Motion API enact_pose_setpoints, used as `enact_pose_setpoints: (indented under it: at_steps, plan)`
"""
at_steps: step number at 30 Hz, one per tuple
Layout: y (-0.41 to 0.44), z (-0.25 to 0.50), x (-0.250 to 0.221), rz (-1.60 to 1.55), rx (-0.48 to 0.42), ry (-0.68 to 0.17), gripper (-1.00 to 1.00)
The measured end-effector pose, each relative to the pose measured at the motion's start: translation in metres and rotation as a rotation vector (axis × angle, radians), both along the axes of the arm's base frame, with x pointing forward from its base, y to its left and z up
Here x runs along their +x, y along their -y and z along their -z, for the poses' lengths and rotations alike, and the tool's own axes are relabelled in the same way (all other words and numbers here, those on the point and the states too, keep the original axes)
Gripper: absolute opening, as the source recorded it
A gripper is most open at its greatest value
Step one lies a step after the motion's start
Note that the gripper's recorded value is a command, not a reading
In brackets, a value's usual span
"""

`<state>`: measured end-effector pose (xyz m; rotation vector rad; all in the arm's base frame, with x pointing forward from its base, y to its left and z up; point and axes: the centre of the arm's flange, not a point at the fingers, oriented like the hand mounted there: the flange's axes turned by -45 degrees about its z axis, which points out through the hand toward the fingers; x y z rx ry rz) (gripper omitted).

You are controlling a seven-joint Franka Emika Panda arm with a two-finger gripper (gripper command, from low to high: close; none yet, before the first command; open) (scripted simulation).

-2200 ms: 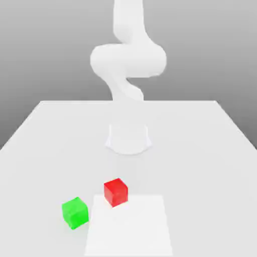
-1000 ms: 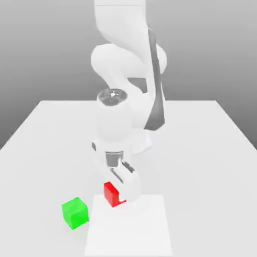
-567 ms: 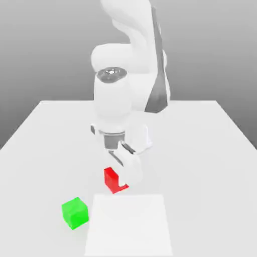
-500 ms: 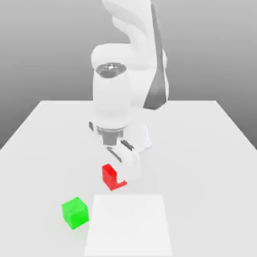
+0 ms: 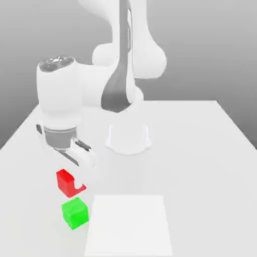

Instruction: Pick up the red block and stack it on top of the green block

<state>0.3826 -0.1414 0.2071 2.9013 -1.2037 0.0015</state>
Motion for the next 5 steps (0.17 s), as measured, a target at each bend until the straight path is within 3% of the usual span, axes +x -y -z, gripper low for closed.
enact_pose_setpoints:
  at_steps: [1, 2, 5]
  plan:
    - [-0.0003, 0.0109, -0.0002, -0.001, 0.000, 0.000, -1.00]
    - [-0.0006, 0.0204, -0.0006, -0.002, 0.000, 0.000, 1.00]
    - [-0.0006, 0.0204, -0.0006, -0.002, 0.000, 0.000, 1.00]
